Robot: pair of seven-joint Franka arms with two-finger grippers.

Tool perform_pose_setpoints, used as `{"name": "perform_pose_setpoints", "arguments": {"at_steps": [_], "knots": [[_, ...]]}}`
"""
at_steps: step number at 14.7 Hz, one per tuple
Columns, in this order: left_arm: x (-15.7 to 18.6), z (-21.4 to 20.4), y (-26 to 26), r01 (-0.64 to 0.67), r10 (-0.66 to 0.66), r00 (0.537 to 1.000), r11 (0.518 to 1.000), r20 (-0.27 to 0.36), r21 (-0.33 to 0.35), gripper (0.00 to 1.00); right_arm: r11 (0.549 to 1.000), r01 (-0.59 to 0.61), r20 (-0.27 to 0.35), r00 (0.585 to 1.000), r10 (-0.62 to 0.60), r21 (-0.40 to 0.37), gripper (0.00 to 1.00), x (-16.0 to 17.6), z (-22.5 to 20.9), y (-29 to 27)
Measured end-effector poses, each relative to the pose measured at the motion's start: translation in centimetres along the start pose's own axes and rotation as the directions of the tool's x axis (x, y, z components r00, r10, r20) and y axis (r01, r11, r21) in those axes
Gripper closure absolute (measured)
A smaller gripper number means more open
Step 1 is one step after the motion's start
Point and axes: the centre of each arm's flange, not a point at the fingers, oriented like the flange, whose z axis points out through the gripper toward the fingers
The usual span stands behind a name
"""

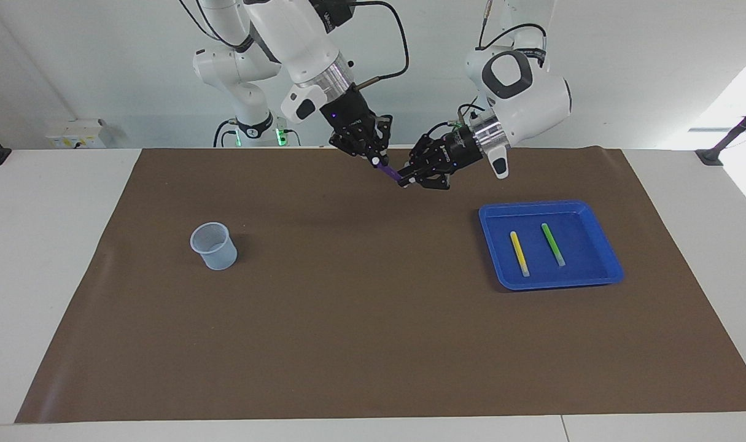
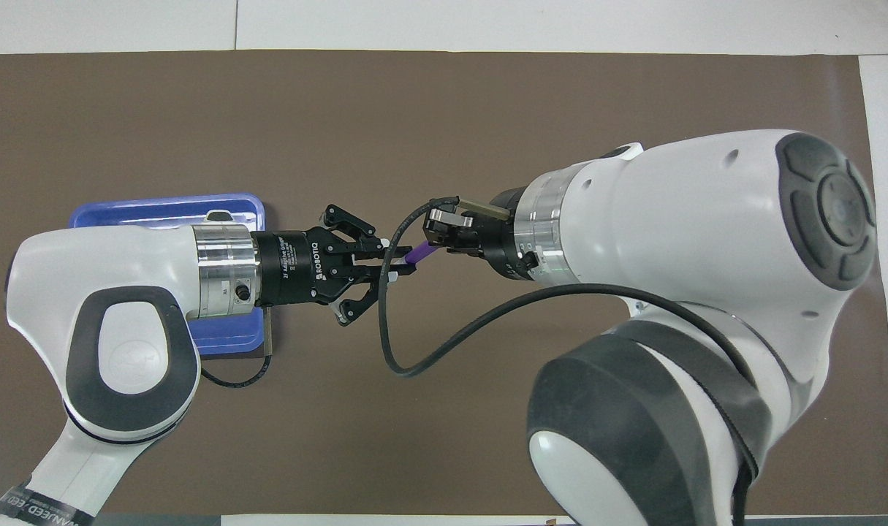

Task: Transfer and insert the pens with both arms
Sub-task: 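Grasp the purple pen tip with the right gripper from the left gripper, then open the left gripper and carry the pen toward the cup with the right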

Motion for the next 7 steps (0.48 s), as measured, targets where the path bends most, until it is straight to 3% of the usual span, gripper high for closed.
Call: {"name": "perform_pose_setpoints", "arguments": {"at_steps": [4,5,7], "knots": [[-0.2,0.1,-0.1,-0.002,0.002,1.000,1.000,0.001,-0.010,0.83,1.000,0.004,-0.007,1.000,-0.004,-0.004,0.82,0.1,-0.1,0.0],[-0.2,0.0,-0.1,-0.002,0.002,1.000,1.000,0.004,-0.013,0.78,1.000,0.012,-0.015,1.000,-0.012,-0.020,0.82,0.1,-0.1,0.2],[-0.6,-0.5,-0.1,-0.004,0.005,1.000,1.000,0.012,-0.023,0.60,0.996,0.026,-0.036,0.999,-0.029,-0.082,0.82,0.8,0.0,1.2]]}}
